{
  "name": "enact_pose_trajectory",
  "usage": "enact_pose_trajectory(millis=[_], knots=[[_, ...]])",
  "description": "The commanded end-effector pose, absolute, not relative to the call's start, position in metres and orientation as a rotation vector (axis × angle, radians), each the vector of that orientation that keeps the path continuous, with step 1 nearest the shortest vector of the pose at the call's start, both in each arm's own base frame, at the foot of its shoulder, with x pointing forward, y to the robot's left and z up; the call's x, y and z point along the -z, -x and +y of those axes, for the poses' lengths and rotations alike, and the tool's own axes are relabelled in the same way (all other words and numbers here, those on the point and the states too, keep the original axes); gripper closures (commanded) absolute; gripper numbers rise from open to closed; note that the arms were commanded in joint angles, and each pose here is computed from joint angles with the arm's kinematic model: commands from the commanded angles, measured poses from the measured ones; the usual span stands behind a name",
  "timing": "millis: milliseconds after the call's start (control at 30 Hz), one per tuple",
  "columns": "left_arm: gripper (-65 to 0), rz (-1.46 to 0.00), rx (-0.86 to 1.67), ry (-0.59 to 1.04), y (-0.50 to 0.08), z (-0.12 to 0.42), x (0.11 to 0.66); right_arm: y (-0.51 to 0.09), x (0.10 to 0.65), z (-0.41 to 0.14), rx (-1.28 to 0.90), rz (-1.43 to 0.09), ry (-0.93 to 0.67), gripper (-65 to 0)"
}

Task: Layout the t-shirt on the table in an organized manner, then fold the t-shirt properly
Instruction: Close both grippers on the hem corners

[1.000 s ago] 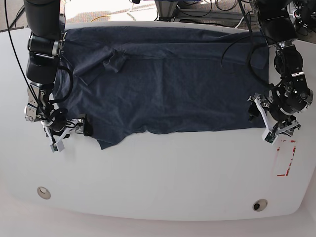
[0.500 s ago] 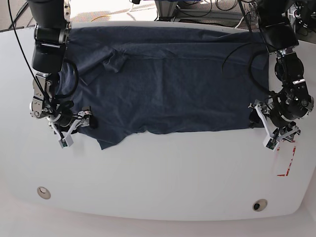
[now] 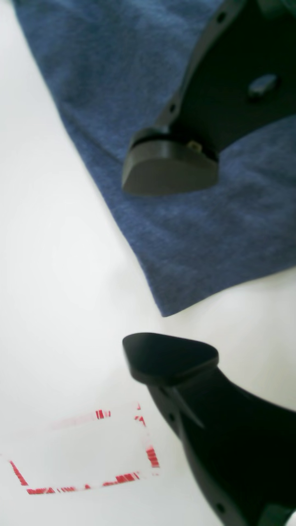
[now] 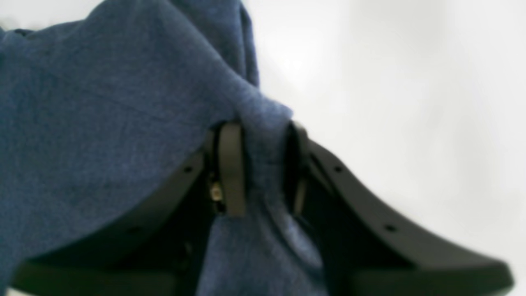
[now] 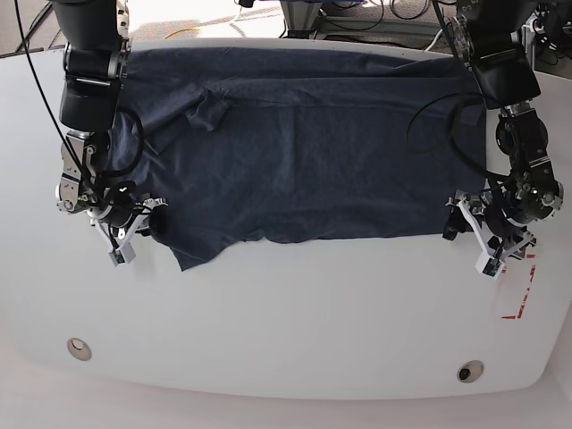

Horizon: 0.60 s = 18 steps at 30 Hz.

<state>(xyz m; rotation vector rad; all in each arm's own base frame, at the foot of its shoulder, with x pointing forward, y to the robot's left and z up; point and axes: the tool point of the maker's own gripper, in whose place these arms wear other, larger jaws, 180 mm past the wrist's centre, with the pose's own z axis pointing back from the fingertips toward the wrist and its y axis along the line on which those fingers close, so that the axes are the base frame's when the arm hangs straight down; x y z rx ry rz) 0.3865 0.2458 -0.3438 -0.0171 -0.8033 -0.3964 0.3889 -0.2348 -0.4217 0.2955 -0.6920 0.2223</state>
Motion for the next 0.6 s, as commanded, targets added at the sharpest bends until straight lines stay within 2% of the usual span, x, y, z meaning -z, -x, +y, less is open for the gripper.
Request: enact_pose_trajectory(millis=[0, 567], knots=[[-48.5, -0.842, 0.377, 0.028, -0.398, 0.251, 0.337, -0.397, 0.41, -0.241, -0.23, -0.717, -0.284, -7.1], [-48.5, -0.793, 0.325, 0.045, -0.406, 0.269, 0.369, -0.396, 0.411, -0.241, -0.232, -0.714, -0.283, -7.1]])
